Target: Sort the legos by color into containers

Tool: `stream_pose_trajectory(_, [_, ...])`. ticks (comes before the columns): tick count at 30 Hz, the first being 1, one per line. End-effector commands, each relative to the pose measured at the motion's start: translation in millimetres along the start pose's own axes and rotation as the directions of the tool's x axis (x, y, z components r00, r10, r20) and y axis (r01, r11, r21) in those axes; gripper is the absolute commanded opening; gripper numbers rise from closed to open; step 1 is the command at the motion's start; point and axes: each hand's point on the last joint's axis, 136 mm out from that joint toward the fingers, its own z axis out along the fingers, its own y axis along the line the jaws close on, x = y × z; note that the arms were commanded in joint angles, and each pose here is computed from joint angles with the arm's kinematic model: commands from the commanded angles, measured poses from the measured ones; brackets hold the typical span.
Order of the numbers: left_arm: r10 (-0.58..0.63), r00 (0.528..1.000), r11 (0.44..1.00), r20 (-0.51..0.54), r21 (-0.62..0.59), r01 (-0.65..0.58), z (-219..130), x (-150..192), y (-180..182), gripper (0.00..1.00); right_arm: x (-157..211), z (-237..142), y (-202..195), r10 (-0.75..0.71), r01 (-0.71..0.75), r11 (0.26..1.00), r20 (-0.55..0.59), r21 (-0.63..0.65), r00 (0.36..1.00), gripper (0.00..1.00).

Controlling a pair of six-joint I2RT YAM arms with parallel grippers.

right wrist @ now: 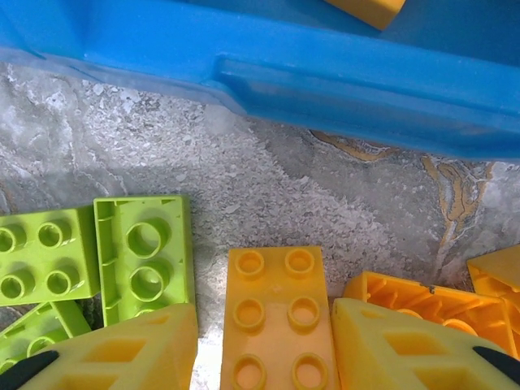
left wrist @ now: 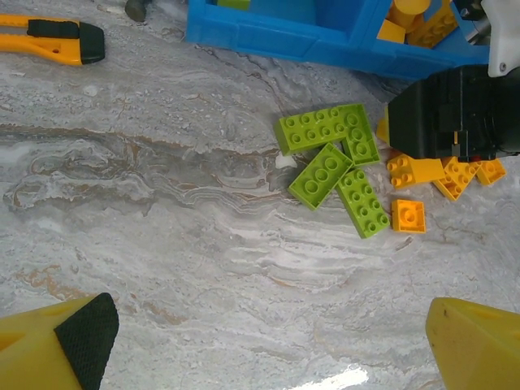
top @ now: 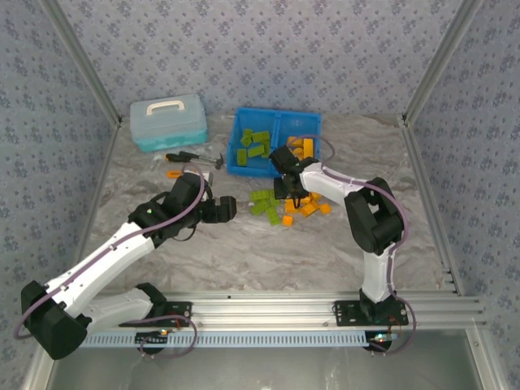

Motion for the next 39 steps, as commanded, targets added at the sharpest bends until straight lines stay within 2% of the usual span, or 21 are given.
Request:
stream_pose_trajectory(1, [-0.016, 0.999, 1.0, 0.032, -0.002, 0.016, -0.9, -7.0, -0.6, 0.99, 14.8, 8.3, -6.3, -0.002, 0.003, 1.0, -0.053, 0.022, 0.999, 0.46])
stream_pose_trajectory(9, [-0.027, 0.999, 1.0, 0.032, -0.007, 0.027, -1.1, -7.1, 0.4, 0.99, 26.7, 12.3, -6.8, -0.028, 0.032, 0.999, -0.117, 0.034, 0.993, 0.43])
stream_pose_trajectory(16, [-0.033, 0.999, 0.999, 0.036, -0.018, 0.034, -1.0, -5.7, 3.6, 0.99, 24.7, 4.1, -5.7, -0.021, 0.023, 0.999, -0.105, 0.025, 0.994, 0.32])
stream_pose_trajectory(20, [-0.035, 0.999, 0.999, 0.039, -0.016, 0.035, -2.7, -7.6, 2.4, 0.99, 6.4, -33.9, 1.4, -0.016, 0.016, 1.0, -0.031, -0.012, 0.999, 0.32])
stream_pose_trajectory(26, [-0.036, 0.997, 0.999, 0.064, 0.006, 0.036, -10.9, -13.1, -0.9, 0.99, -45.4, -122.5, -5.6, 0.007, 0.002, 0.999, 0.223, -0.037, 0.975, 0.32])
stream_pose_trajectory(29, [-0.042, 0.997, 0.999, 0.067, 0.015, 0.041, -11.1, -13.6, -2.3, 0.99, -81.6, -140.0, -20.7, 0.022, -0.02, 1.0, 0.322, -0.008, 0.946, 0.32])
stream_pose_trajectory(33, [-0.058, 0.997, 0.998, 0.049, 0.029, 0.057, -8.4, -8.4, -3.9, 0.99, -128.3, -121.2, -39.9, 0.06, -0.066, 0.998, 0.34, 0.008, 0.939, 0.32])
stream_pose_trajectory(39, [-0.075, 0.997, 0.996, 0.022, 0.053, 0.073, -6.0, 0.5, -7.7, 0.99, -175.6, -70.6, -39.3, 0.052, -0.059, 0.998, 0.289, 0.017, 0.956, 0.35])
